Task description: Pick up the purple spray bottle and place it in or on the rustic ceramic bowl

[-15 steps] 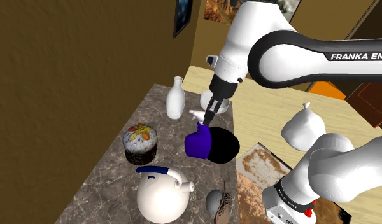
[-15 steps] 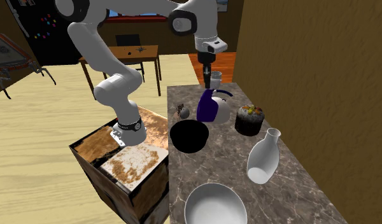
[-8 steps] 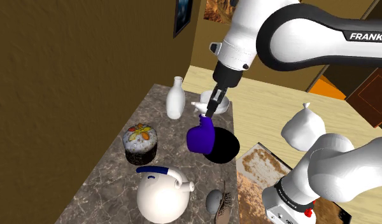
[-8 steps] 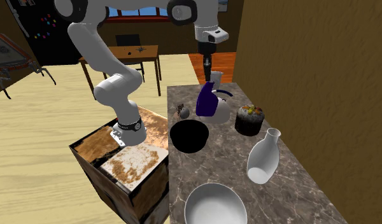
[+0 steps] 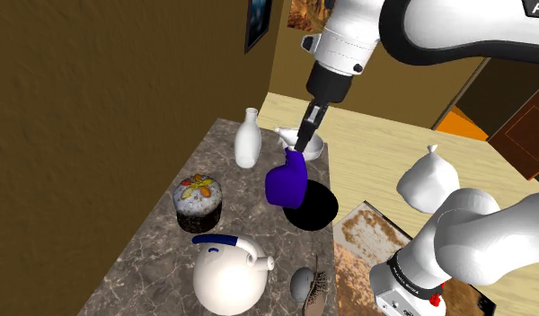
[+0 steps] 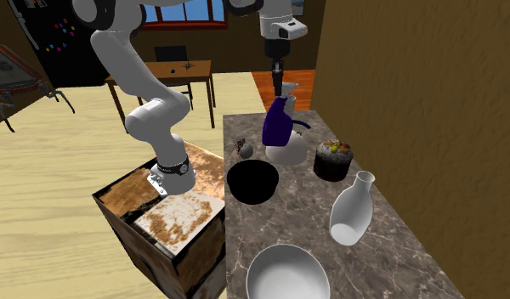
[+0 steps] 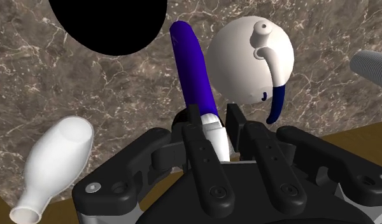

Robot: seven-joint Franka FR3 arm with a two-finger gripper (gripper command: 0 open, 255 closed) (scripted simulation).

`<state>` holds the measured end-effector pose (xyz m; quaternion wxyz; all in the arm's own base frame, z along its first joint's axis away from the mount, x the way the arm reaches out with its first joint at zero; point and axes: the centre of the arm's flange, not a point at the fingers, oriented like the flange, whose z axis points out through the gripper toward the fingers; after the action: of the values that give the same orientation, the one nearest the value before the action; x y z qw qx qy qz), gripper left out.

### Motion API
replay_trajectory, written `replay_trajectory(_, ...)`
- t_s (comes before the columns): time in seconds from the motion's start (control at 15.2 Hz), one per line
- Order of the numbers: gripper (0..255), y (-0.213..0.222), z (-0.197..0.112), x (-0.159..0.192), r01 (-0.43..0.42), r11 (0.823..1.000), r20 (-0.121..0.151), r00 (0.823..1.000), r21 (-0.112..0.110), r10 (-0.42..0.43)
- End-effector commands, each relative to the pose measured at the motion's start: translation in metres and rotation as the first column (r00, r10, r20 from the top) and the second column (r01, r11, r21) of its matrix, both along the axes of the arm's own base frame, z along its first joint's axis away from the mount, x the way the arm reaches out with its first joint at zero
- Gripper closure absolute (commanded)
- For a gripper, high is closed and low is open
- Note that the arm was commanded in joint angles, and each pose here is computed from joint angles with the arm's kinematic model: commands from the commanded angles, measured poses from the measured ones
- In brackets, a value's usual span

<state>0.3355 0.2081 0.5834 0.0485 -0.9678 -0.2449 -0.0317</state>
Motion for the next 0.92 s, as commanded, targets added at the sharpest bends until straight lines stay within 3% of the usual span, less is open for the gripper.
replay_trajectory(0.0,255,0.000,0.010,0.000,0.000,1.000,0.000,1.000,0.000,0.000)
replay_trajectory(0.86,255,-0.129,0.100,-0.020,0.000,1.000,0.000,1.000,0.000,0.000)
